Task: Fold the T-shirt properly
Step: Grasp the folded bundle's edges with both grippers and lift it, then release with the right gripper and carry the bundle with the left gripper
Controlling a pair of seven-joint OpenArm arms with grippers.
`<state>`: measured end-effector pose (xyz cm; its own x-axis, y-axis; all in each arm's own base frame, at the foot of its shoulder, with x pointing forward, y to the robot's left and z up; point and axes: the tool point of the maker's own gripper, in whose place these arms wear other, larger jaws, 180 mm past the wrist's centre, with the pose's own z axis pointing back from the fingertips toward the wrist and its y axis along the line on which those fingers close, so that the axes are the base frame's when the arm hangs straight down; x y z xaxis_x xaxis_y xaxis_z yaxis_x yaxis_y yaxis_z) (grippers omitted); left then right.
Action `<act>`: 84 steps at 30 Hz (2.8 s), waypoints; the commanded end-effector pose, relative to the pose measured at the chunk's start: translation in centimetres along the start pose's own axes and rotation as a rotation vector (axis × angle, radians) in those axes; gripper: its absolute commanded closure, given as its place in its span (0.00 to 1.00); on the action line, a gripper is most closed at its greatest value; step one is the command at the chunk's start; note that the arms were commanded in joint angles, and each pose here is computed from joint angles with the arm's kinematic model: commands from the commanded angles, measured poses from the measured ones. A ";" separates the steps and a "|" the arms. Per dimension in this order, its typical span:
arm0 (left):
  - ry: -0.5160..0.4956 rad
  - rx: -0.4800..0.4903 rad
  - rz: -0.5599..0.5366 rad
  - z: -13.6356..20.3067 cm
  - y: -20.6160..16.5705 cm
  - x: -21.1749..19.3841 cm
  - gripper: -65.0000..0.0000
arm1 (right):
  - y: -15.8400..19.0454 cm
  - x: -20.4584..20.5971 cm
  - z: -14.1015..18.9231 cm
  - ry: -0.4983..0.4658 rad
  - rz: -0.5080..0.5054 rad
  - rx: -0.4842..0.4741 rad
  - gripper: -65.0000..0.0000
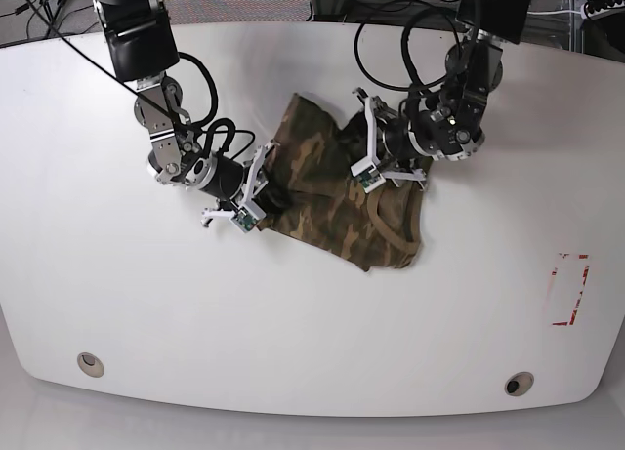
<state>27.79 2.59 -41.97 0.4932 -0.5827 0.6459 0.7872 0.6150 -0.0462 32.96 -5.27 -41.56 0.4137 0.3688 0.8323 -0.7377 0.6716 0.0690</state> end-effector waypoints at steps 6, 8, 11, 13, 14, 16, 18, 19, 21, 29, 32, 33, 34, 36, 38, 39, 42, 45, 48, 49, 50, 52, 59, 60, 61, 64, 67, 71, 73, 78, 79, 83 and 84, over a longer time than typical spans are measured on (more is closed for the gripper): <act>0.186 0.122 -0.109 2.3 6.1 -3.1 0.50 | 3.9 -3.5 1.2 0.082 -0.017 0.035 0.84; 0.197 0.119 -0.158 3.0 7.1 -3.0 0.50 | 4.8 -3.6 1.3 0.089 -0.023 0.039 0.84; 0.211 0.154 -0.195 4.2 9.2 -2.6 0.50 | 6.1 -3.7 1.6 0.090 -0.044 0.040 0.84; 0.216 0.180 -0.209 4.9 10.4 -2.3 0.50 | 7.2 -3.4 1.6 0.084 -0.055 0.049 0.84; 0.216 0.190 -0.215 5.1 10.8 -2.1 0.50 | 7.8 -3.3 1.5 0.082 -0.058 0.054 0.84; 0.213 0.207 -0.223 5.6 11.6 -1.7 0.50 | 8.4 -3.0 1.5 0.076 -0.068 0.050 0.84; 0.213 0.220 -0.230 5.9 12.2 -1.4 0.50 | 8.7 -2.7 1.4 0.068 -0.082 0.035 0.84; 0.210 0.227 -0.233 6.1 12.5 -1.2 0.50 | 9.0 -2.4 1.4 0.061 -0.094 0.025 0.84; 0.208 0.239 -0.239 6.4 13.0 -0.8 0.50 | 9.7 -1.8 1.1 0.042 -0.117 0.016 0.84; 0.182 0.267 -0.255 7.0 14.0 0.9 0.50 | 10.2 0.8 0.9 -0.011 -0.131 -0.006 0.84; 0.172 0.277 -0.262 7.3 14.3 1.5 0.50 | 10.1 1.3 1.2 0.018 -0.103 -0.011 0.84; 0.167 0.289 -0.272 7.6 14.5 2.1 0.50 | 10.3 1.6 1.2 0.027 -0.089 -0.008 0.84; 0.157 0.301 -0.281 7.9 14.7 2.9 0.50 | 10.3 2.3 1.3 0.026 -0.070 -0.006 0.84; 0.147 0.318 -0.285 8.3 14.9 3.7 0.50 | 10.1 3.3 1.6 0.018 -0.038 -0.011 0.84; 0.107 0.322 -0.277 8.2 14.5 5.0 0.50 | 9.8 4.4 2.0 0.001 -0.015 -0.025 0.84; 0.071 0.328 -0.270 8.3 14.3 6.1 0.50 | 9.3 4.9 2.4 -0.009 -0.006 -0.040 0.84; -0.002 0.345 -0.241 8.7 13.8 8.0 0.50 | 8.0 5.8 3.3 -0.019 0.007 -0.082 0.83; -0.060 0.339 -0.194 8.4 12.9 8.9 0.50 | 5.9 6.8 4.5 -0.027 0.039 -0.135 0.83; -0.132 0.312 -0.126 7.5 11.4 10.2 0.50 | 3.5 6.9 5.9 -0.008 0.076 -0.193 0.83; -0.149 0.310 -0.108 7.3 11.0 10.5 0.50 | 2.9 7.0 6.3 -0.007 0.084 -0.207 0.83; -0.161 0.312 -0.081 7.0 10.7 10.7 0.50 | 2.4 7.1 6.5 -0.007 0.090 -0.217 0.83; -0.186 0.343 0.010 6.5 10.5 10.9 0.50 | 1.0 7.4 7.5 -0.007 0.104 -0.256 0.83; -0.326 0.402 0.259 4.4 7.2 11.8 0.49 | -2.8 7.6 10.1 -0.001 0.121 -0.359 0.83; -0.339 0.409 0.278 4.2 6.8 11.8 0.49 | -3.0 7.6 10.3 0.000 0.122 -0.365 0.83; -0.356 0.426 0.300 4.1 6.5 11.8 0.49 | -3.3 7.6 10.4 0.003 0.124 -0.371 0.83; -0.381 0.504 0.390 3.6 5.9 10.7 0.49 | -3.9 7.5 10.8 0.007 0.124 -0.386 0.83; -0.381 0.568 0.452 3.0 4.9 9.4 0.49 | -4.2 7.5 11.0 0.005 0.118 -0.396 0.83; -0.335 0.586 0.496 1.2 3.0 7.5 0.49 | -4.3 7.4 11.1 0.005 0.113 -0.401 0.83; -0.287 0.582 0.512 0.0 2.1 6.0 0.49 | -4.3 7.4 11.1 0.006 0.113 -0.401 0.83; -0.126 0.552 0.519 -3.2 1.0 0.9 0.49 | -3.9 7.3 10.9 0.006 0.119 -0.386 0.83; -0.091 0.550 0.515 -3.6 1.0 -0.4 0.49 | -3.8 7.3 10.9 0.008 0.124 -0.380 0.83; -0.024 0.574 0.478 -3.7 2.4 -3.0 0.49 | -3.5 7.4 10.8 0.010 0.141 -0.364 0.84; -0.013 0.585 0.468 -3.4 2.9 -3.6 0.49 | -3.5 7.4 10.8 0.010 0.141 -0.364 0.84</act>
<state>32.82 0.81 -42.32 0.5691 -0.1118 0.8146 0.1891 0.9820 0.0027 32.25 -12.10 -31.28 0.3782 0.4840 0.7891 -0.5495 0.8034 -0.2294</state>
